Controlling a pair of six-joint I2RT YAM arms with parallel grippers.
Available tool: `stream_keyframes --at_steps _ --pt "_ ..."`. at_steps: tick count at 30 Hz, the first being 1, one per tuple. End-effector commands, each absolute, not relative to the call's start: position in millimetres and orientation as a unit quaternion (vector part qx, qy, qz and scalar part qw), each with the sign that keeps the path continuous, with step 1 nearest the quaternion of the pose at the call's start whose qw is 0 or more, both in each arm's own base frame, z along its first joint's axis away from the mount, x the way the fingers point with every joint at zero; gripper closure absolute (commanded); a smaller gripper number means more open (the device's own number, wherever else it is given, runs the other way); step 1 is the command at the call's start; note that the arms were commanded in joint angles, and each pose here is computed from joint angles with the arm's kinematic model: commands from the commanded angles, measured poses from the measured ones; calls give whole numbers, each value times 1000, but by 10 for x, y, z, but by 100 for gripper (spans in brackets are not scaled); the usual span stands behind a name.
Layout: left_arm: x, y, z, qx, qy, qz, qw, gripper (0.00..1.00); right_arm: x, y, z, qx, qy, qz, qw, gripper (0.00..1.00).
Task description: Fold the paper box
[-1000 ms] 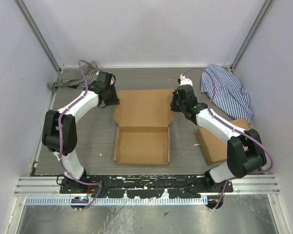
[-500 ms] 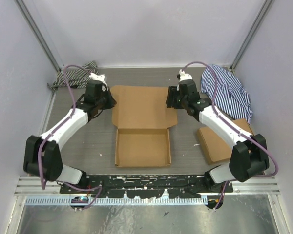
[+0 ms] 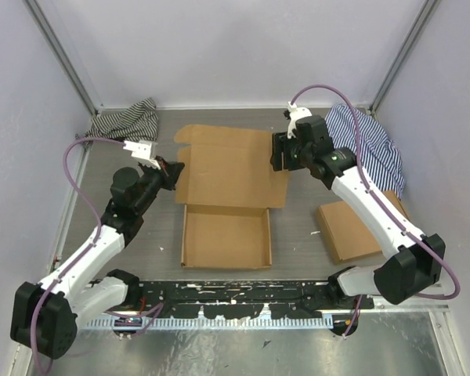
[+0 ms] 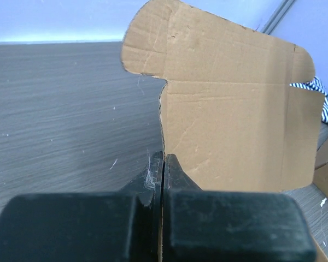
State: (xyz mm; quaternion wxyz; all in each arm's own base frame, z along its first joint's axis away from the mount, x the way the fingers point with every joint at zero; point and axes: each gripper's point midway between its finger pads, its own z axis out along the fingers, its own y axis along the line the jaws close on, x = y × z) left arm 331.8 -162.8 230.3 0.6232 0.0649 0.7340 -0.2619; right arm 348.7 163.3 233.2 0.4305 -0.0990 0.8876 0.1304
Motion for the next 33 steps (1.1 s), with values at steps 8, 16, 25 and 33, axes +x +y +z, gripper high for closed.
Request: stream_keyframes --at_steps 8,16,25,33 --pt "3113 -1640 2856 84 650 -294 695 100 3433 1394 2491 -114 880 81 454 32" --pt "3077 -1633 2887 91 648 -292 698 100 3788 1319 2363 -91 872 72 475 32" --pt "3084 -1623 2888 92 650 -287 698 100 4144 1424 2406 -117 848 188 482 28" --pt "3108 -1629 2884 90 651 -287 697 100 4177 1701 2278 -180 829 279 451 29"
